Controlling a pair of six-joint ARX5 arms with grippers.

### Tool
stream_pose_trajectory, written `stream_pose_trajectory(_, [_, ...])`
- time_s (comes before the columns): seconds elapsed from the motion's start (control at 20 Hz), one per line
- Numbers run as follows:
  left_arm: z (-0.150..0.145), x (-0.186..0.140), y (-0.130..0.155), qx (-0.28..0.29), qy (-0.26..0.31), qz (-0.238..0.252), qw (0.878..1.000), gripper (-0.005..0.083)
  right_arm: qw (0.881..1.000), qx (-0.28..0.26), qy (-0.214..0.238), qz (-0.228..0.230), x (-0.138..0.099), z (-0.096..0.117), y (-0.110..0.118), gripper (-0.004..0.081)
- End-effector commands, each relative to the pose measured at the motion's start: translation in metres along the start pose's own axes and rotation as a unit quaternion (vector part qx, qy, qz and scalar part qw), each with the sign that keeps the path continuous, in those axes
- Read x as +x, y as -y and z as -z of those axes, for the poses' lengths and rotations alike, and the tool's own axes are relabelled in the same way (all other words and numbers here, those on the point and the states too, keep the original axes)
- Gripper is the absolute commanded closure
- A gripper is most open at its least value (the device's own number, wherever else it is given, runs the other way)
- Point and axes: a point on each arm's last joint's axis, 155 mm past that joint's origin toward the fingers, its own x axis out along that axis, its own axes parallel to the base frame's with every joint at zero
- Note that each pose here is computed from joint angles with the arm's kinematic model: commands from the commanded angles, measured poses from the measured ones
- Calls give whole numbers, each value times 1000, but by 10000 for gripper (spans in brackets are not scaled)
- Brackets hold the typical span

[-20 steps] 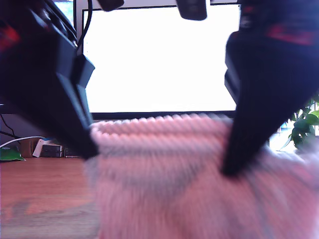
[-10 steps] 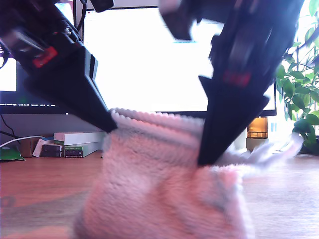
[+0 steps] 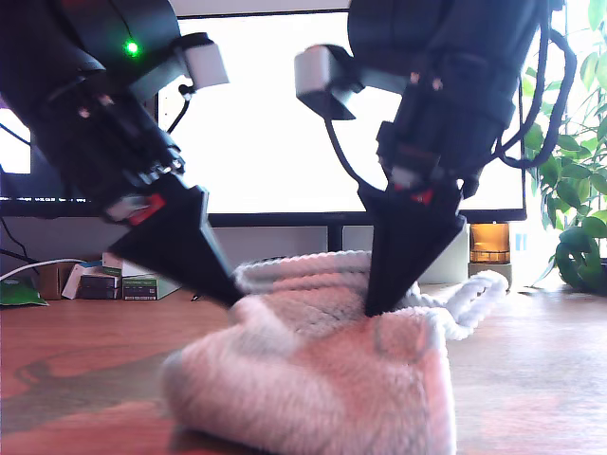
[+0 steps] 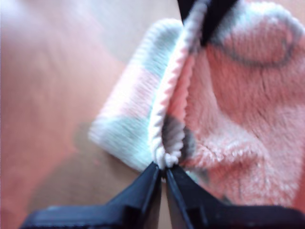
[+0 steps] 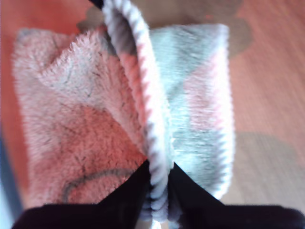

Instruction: Fold the tea towel to a neat square and place it to the right

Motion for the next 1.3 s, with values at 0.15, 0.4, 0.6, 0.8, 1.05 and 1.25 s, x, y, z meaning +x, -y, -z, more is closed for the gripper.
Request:
stream_pose_trajectory(0.15, [14,3,-13,-5,-6,-11,1000,798,1000,8,-4,3,20,0,12,780])
stream_pose_trajectory(0.4, [18,2,-19,-13,-7,-17,1000,755,1000,7,-7,18,25,1,19,779])
stream_pose_trajectory(0.6, [13,2,-23,-9,2,-25,1000,626,1000,8,-11,26,25,2,22,673])
stream_pose_trajectory(0.8, [10,2,-26,-6,7,-29,1000,625,999,7,4,34,25,-6,26,490])
stream_pose_trajectory(1.05, [10,1,-26,-6,8,-30,1000,626,997,20,-5,75,19,-7,43,408])
stream_pose_trajectory(1.25, [6,-5,-28,-5,12,-38,999,776,994,32,-3,101,-4,-25,59,422])
